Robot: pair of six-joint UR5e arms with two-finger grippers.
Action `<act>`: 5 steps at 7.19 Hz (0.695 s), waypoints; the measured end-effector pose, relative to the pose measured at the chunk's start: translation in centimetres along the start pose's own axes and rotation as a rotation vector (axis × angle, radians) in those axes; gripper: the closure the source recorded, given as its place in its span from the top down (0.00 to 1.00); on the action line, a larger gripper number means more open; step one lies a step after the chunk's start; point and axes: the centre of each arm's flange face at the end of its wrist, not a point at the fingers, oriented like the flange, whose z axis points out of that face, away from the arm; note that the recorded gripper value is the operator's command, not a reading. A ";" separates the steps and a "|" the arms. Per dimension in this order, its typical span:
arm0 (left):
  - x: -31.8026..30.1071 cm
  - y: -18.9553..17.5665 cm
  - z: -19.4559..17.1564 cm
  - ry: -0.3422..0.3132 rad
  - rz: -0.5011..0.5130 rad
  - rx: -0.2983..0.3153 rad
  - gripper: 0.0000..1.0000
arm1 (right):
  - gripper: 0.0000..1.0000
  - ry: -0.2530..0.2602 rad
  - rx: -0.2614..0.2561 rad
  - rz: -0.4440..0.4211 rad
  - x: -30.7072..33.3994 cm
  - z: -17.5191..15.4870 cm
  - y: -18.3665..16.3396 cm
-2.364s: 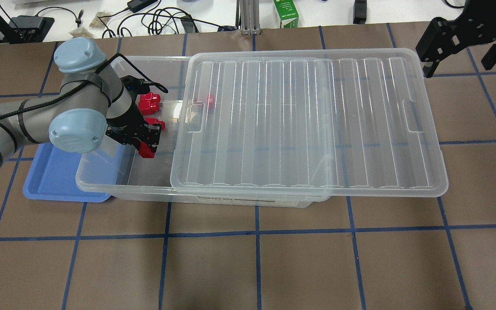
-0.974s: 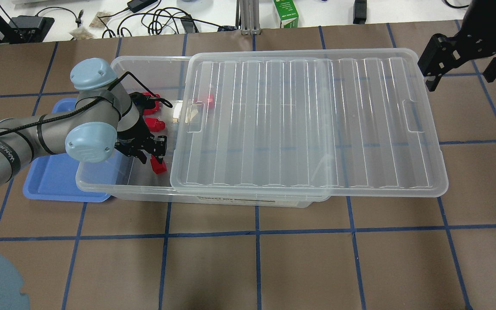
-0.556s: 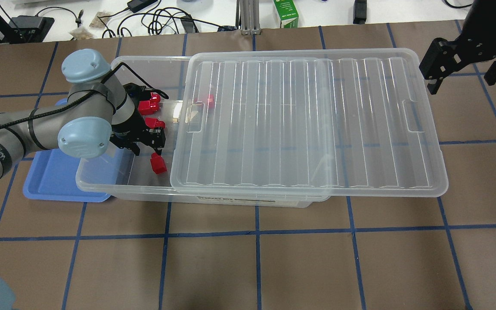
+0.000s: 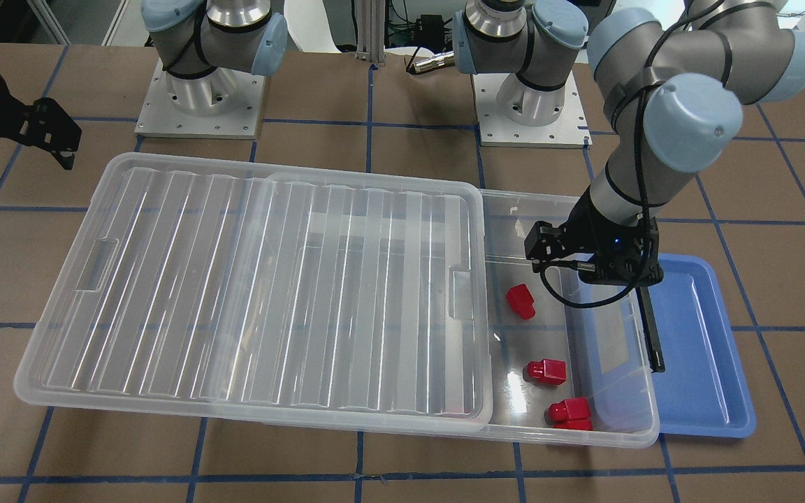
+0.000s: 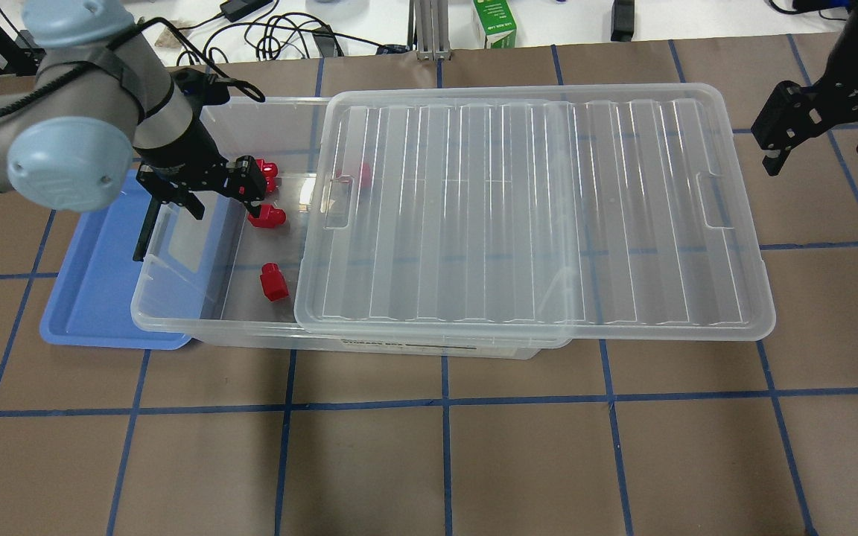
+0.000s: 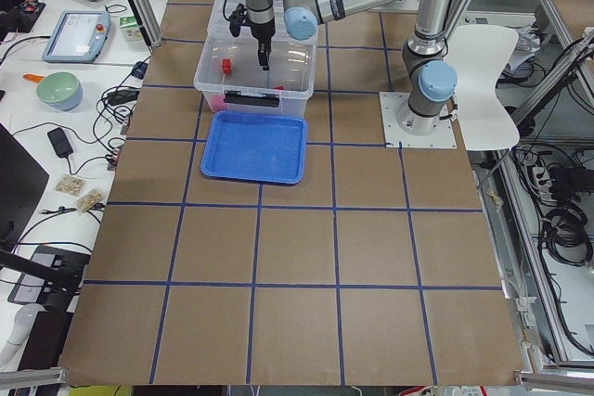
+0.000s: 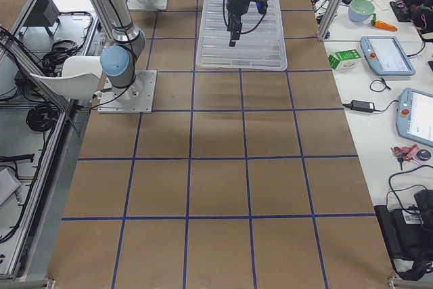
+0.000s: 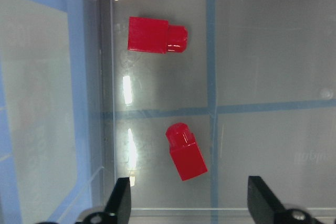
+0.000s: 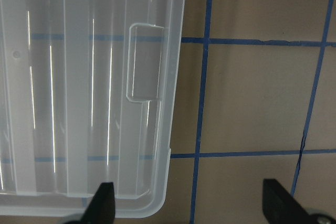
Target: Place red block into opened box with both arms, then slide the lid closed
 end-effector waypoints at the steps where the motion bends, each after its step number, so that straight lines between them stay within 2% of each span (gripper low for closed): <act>1: 0.5 0.7 -3.3 -0.002 -0.013 0.010 1.00 | 1.00 -0.001 -0.002 -0.001 0.3 1.3 -0.5; 3: 1.9 2.6 -8.7 -0.032 -0.001 0.041 1.00 | 1.00 0.000 -0.004 -0.008 0.8 4.1 -1.7; 5: 2.8 3.9 -12.0 -0.046 0.014 0.076 1.00 | 1.00 -0.016 -0.020 0.006 3.6 7.0 -2.1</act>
